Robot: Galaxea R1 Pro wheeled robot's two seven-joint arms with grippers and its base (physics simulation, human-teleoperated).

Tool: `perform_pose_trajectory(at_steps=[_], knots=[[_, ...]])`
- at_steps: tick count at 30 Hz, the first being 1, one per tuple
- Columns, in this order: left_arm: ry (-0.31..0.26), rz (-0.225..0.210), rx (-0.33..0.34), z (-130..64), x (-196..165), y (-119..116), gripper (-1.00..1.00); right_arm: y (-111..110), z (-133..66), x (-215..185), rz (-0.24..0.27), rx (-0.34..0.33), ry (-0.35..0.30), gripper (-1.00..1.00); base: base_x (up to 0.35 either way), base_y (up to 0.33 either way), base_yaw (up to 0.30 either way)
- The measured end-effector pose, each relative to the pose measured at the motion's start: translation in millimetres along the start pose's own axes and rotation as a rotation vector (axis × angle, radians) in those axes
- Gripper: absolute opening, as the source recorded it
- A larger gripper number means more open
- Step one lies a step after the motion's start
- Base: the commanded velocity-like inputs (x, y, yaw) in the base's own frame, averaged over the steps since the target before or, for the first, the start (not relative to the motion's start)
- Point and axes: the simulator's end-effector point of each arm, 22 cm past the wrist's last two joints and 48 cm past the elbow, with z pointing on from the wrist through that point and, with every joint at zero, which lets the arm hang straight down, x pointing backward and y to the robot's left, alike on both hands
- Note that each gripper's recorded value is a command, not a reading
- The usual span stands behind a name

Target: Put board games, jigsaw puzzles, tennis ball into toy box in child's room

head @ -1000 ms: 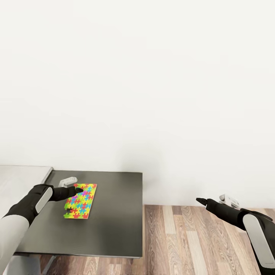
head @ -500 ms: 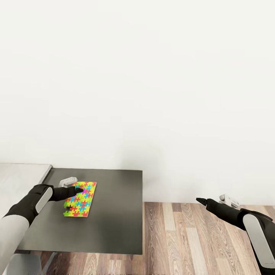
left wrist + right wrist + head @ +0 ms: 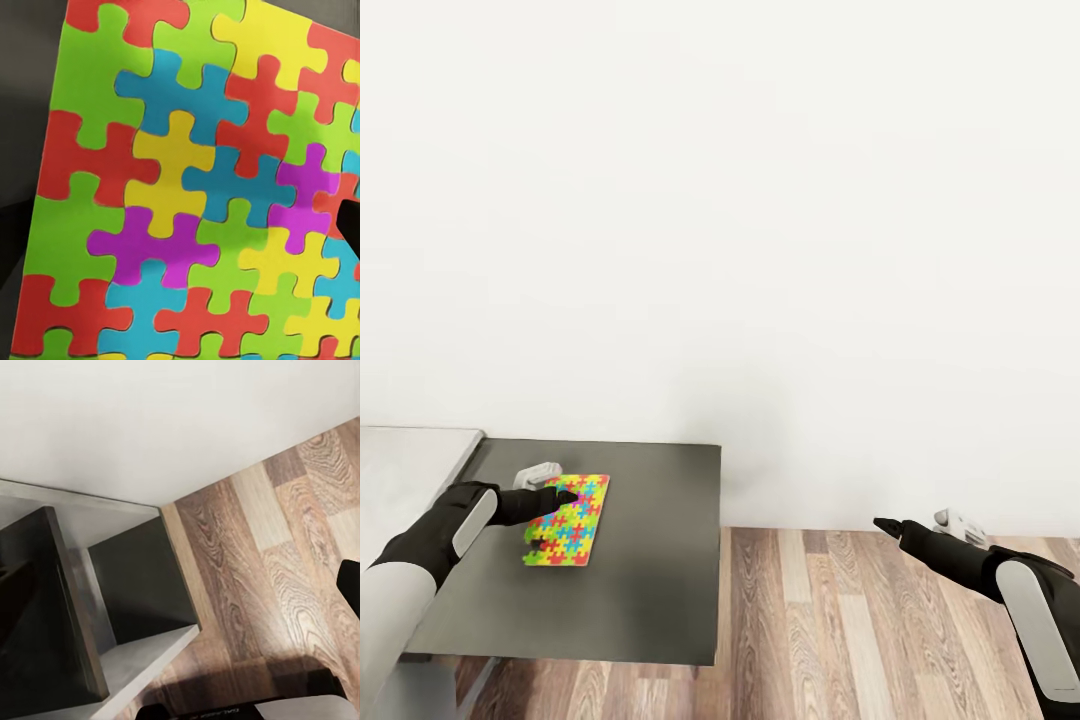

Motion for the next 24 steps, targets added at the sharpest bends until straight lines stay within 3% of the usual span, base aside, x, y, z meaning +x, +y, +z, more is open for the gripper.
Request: perform_pose_trajectory(at_steps=[12, 24], knots=[[0.001, 0.001, -0.001, -0.1, 0.2, 0.0, 1.0, -0.1, -0.4, -0.5, 0.001, -0.001, -0.001, 1.0, 0.0, -0.081, -0.009], [-0.006, 0.008, 0.001, -4.0, -2.7, -2.2, 1.0, 2.6, -4.1, -4.2, 0.0, -0.007, -0.011, 1.0, 0.0, -0.002, -0.186]])
